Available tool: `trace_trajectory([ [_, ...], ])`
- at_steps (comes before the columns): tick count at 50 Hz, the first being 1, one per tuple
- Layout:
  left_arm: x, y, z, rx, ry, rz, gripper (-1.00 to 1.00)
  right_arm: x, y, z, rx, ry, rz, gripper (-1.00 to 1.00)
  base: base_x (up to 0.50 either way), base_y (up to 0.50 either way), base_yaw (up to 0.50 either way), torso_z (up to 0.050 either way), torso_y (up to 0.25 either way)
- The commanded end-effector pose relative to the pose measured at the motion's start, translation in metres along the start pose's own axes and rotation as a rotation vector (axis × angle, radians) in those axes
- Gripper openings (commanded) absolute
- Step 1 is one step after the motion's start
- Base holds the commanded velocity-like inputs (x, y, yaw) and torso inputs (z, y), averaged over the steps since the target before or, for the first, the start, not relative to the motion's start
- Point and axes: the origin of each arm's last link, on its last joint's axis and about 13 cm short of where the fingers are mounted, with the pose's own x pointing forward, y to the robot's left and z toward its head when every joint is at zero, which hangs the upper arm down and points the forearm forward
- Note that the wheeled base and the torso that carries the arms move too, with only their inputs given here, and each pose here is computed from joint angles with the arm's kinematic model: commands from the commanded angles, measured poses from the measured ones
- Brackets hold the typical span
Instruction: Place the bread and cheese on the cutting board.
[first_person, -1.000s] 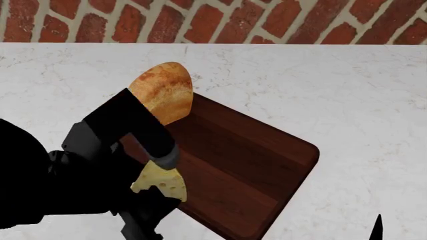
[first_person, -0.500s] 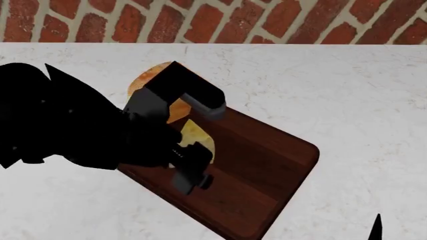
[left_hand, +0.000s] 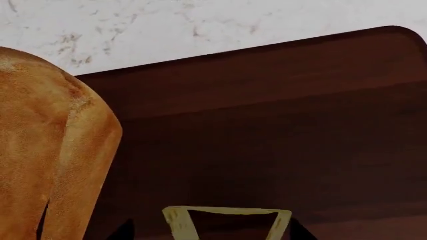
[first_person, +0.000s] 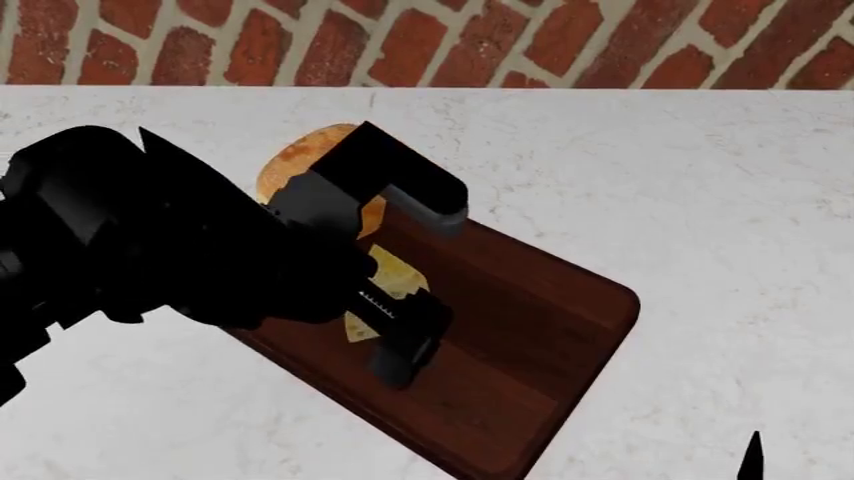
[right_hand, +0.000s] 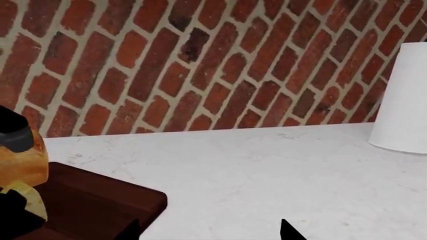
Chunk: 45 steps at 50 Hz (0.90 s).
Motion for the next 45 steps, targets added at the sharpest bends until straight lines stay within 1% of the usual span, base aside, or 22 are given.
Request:
trace_trajectory([
  [1, 0.006, -0.019, 0.006, 0.01, -0.042, -0.059, 1.0, 0.003, 0.0, 0.001, -0.016, -0.035, 0.029, 1.0, 0.0, 0.0, -0.01, 0.0, 0.0],
  [8, -0.002, -0.021, 0.011, 0.005, -0.057, -0.06, 1.0, 0.003, 0.001, 0.004, -0.024, -0.038, 0.045, 1.0, 0.0, 0.0, 0.0, 0.0, 0.0],
  [10, -0.009, -0.023, 0.011, 0.008, -0.071, -0.068, 1.0, 0.003, 0.001, 0.003, -0.025, -0.035, 0.045, 1.0, 0.0, 0.0, 0.0, 0.0, 0.0],
  [13, -0.022, -0.028, 0.013, 0.031, -0.095, -0.078, 1.0, 0.003, 0.001, 0.004, -0.026, -0.034, 0.049, 1.0, 0.0, 0.0, 0.0, 0.0, 0.0],
  [17, -0.036, -0.034, 0.011, 0.034, -0.127, -0.099, 1.0, 0.003, 0.001, 0.004, -0.027, -0.035, 0.054, 1.0, 0.0, 0.0, 0.0, 0.0, 0.0],
  [18, -0.038, -0.036, 0.008, 0.051, -0.126, -0.096, 1.0, 0.003, 0.001, 0.004, -0.03, -0.034, 0.056, 1.0, 0.0, 0.0, 0.0, 0.0, 0.0],
  [21, -0.045, -0.033, 0.009, 0.057, -0.151, -0.052, 1.0, 0.003, 0.001, 0.005, -0.029, -0.035, 0.058, 1.0, 0.0, 0.0, 0.0, 0.0, 0.0],
  [25, -0.055, -0.027, 0.015, 0.041, -0.18, -0.028, 1.0, 0.003, 0.001, 0.005, -0.031, -0.037, 0.061, 1.0, 0.0, 0.0, 0.0, 0.0, 0.0],
  [31, -0.072, -0.027, 0.015, 0.045, -0.205, -0.032, 1.0, 0.003, 0.002, 0.005, -0.025, -0.042, 0.068, 1.0, 0.0, 0.0, 0.0, 0.0, 0.0],
  [36, -0.081, -0.028, 0.008, 0.066, -0.228, -0.023, 1.0, 0.002, 0.002, 0.005, -0.019, -0.044, 0.048, 1.0, 0.0, 0.0, 0.0, 0.0, 0.0],
  [38, -0.087, -0.029, 0.006, 0.065, -0.243, -0.022, 1.0, 0.002, 0.002, 0.005, -0.021, -0.043, 0.049, 1.0, 0.0, 0.0, 0.0, 0.0, 0.0],
  [39, -0.093, -0.029, 0.004, 0.039, -0.253, -0.049, 1.0, 0.001, 0.002, 0.005, -0.018, -0.044, 0.05, 1.0, 0.0, 0.0, 0.0, 0.0, 0.0],
  [40, -0.094, -0.029, 0.003, 0.049, -0.258, -0.041, 1.0, 0.001, 0.002, 0.005, -0.017, -0.044, 0.048, 1.0, 0.0, 0.0, 0.0, 0.0, 0.0],
  [45, -0.114, -0.031, -0.022, 0.033, -0.323, -0.083, 1.0, 0.0, 0.002, 0.004, -0.013, -0.054, 0.026, 1.0, 0.0, 0.0, 0.0, 0.0, 0.0],
])
